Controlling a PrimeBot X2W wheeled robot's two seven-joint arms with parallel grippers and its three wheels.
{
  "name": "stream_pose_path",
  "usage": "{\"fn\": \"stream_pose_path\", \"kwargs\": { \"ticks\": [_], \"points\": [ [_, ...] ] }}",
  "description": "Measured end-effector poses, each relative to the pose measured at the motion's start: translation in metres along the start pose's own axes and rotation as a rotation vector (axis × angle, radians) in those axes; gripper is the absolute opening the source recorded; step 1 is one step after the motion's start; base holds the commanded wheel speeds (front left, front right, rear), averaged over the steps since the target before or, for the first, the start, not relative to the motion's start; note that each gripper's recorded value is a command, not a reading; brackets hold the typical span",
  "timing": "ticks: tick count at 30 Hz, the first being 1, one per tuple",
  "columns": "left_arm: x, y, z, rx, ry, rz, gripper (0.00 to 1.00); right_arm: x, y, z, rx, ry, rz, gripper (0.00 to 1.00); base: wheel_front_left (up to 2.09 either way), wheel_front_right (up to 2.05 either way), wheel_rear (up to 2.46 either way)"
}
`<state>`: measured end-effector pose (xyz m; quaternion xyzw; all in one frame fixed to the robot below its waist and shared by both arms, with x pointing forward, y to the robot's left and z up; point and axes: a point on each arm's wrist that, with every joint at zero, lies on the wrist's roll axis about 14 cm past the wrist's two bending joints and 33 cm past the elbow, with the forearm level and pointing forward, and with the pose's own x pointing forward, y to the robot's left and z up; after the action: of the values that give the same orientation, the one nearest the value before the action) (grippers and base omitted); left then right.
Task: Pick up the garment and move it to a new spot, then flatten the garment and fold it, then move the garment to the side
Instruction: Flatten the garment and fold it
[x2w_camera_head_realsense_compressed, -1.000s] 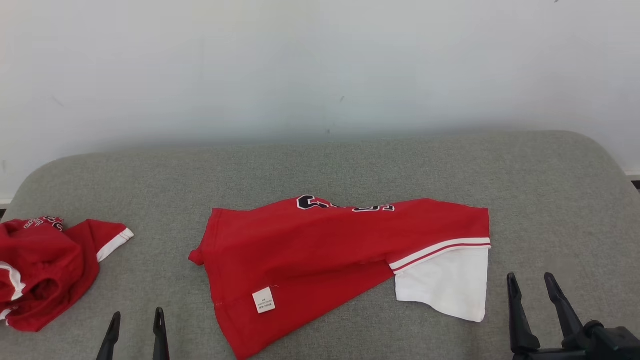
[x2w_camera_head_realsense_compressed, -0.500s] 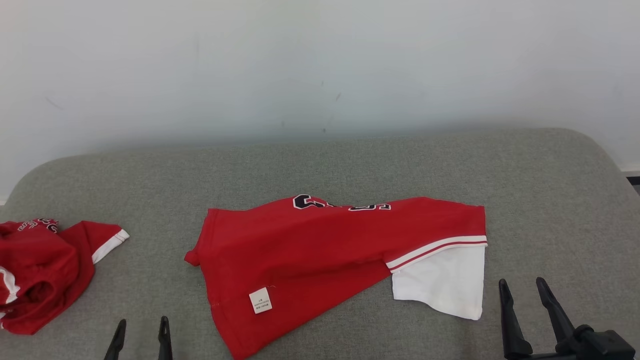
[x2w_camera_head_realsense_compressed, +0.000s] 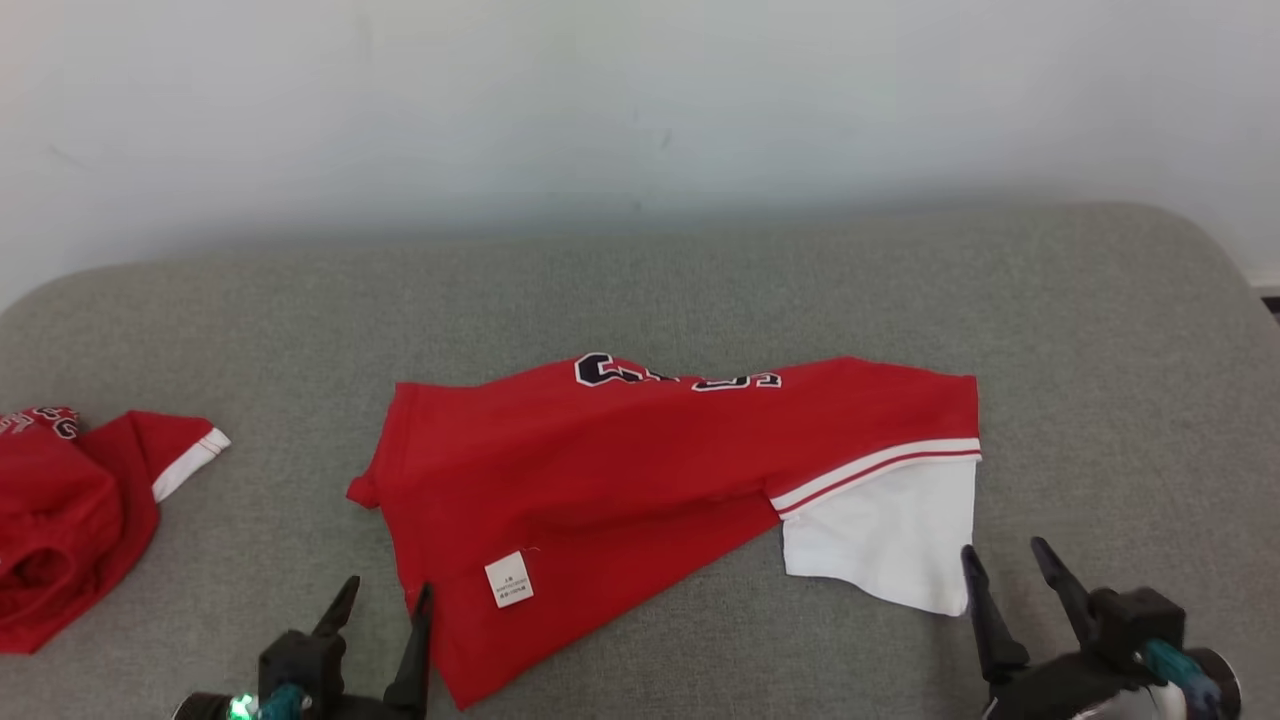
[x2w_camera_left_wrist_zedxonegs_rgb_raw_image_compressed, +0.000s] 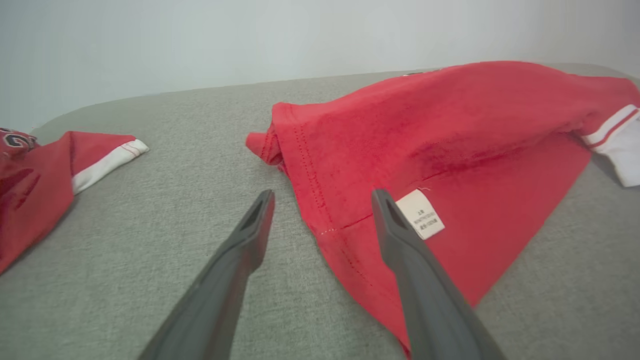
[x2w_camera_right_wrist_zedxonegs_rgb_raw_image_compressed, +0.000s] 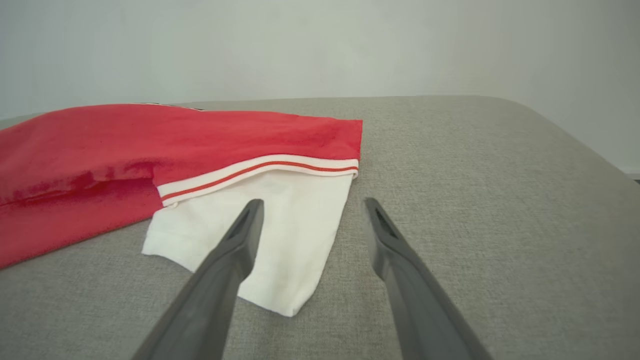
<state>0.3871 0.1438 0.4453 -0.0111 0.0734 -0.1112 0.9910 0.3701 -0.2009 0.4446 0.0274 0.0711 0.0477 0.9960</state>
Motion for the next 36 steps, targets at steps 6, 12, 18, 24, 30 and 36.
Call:
{"fn": "stream_pose_path", "kwargs": {
  "ticks": [6,12,18,24,30,36],
  "points": [
    [0.024,-0.003,-0.028,-0.029,0.108,-0.029,1.0,0.021,0.0,-0.029,0.005,0.116,0.006,1.0,0.0,0.0,0.0],
    [0.036,-0.004,-0.054,-0.062,0.196,-0.036,1.0,0.034,0.009,-0.054,0.043,0.204,0.012,1.0,0.0,0.0,0.0],
    [0.04,-0.004,-0.065,-0.11,0.234,-0.021,1.0,0.034,0.014,-0.07,0.064,0.257,0.014,1.0,0.0,0.0,0.0],
    [0.039,-0.005,-0.069,-0.148,0.252,0.003,1.0,0.029,0.016,-0.076,0.079,0.274,0.007,1.0,0.0,0.0,0.0],
    [0.038,-0.008,-0.07,-0.165,0.255,0.01,0.18,0.022,0.017,-0.081,0.101,0.29,-0.006,0.43,0.0,0.0,0.0],
    [0.034,-0.014,-0.063,-0.183,0.227,-0.002,0.0,0.019,0.022,-0.078,0.139,0.282,-0.008,0.0,0.0,0.0,0.0]
  ]
}}
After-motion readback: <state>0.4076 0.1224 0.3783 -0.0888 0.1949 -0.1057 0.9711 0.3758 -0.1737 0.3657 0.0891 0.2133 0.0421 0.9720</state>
